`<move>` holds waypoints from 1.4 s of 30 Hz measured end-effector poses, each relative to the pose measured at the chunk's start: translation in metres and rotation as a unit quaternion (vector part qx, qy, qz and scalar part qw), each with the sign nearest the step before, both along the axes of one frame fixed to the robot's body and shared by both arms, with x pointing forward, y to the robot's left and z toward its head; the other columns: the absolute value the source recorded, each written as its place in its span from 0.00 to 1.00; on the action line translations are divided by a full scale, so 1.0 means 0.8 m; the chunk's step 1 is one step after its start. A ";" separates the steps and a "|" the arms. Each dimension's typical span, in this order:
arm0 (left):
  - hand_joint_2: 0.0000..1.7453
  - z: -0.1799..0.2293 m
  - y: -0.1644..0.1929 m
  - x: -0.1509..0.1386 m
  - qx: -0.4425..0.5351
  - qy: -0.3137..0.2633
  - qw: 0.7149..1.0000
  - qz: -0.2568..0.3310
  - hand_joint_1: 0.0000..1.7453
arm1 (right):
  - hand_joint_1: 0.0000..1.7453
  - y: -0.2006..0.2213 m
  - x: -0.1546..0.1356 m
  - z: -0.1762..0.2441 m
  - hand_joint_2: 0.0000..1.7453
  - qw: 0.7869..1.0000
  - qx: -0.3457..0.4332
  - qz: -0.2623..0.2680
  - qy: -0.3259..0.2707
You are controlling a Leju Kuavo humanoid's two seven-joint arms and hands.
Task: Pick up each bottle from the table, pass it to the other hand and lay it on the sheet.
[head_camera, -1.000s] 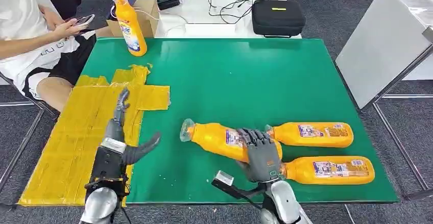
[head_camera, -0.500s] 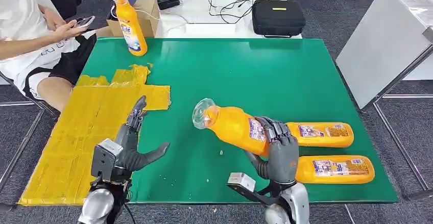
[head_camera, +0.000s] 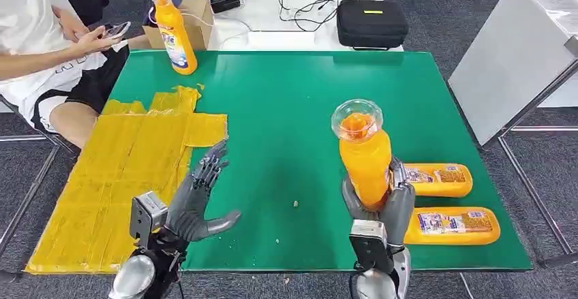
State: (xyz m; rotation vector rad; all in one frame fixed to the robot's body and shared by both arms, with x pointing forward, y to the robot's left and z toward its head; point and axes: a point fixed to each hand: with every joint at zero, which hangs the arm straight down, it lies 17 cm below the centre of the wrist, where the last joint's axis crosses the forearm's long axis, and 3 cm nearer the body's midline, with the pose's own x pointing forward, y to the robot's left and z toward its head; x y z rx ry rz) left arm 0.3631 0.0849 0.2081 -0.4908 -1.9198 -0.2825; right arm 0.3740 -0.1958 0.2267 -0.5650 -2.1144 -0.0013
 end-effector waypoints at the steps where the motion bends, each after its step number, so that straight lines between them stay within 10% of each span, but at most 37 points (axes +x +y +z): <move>1: 1.00 0.001 -0.005 -0.003 -0.003 0.002 1.000 -0.008 0.00 | 1.00 0.007 0.000 0.001 1.00 1.000 0.003 0.009 0.000; 24: 1.00 0.035 -0.034 -0.018 -0.016 -0.036 0.999 -0.026 0.00 | 1.00 0.216 -0.016 -0.078 1.00 0.953 -0.073 0.278 0.100; 39: 1.00 0.036 -0.034 -0.015 -0.019 -0.034 0.999 -0.032 0.00 | 1.00 0.258 -0.027 -0.120 1.00 0.933 -0.139 0.310 0.122; 40: 1.00 0.036 -0.034 -0.015 -0.019 -0.034 0.999 -0.033 0.12 | 1.00 0.259 -0.027 -0.122 1.00 0.932 -0.140 0.311 0.124; 41: 1.00 0.036 -0.034 -0.015 -0.019 -0.034 0.999 -0.034 1.00 | 1.00 0.260 -0.026 -0.124 1.00 0.931 -0.140 0.313 0.127; 42: 1.00 0.035 -0.035 -0.015 -0.019 -0.033 0.999 -0.034 1.00 | 1.00 0.261 -0.026 -0.126 1.00 0.930 -0.140 0.314 0.128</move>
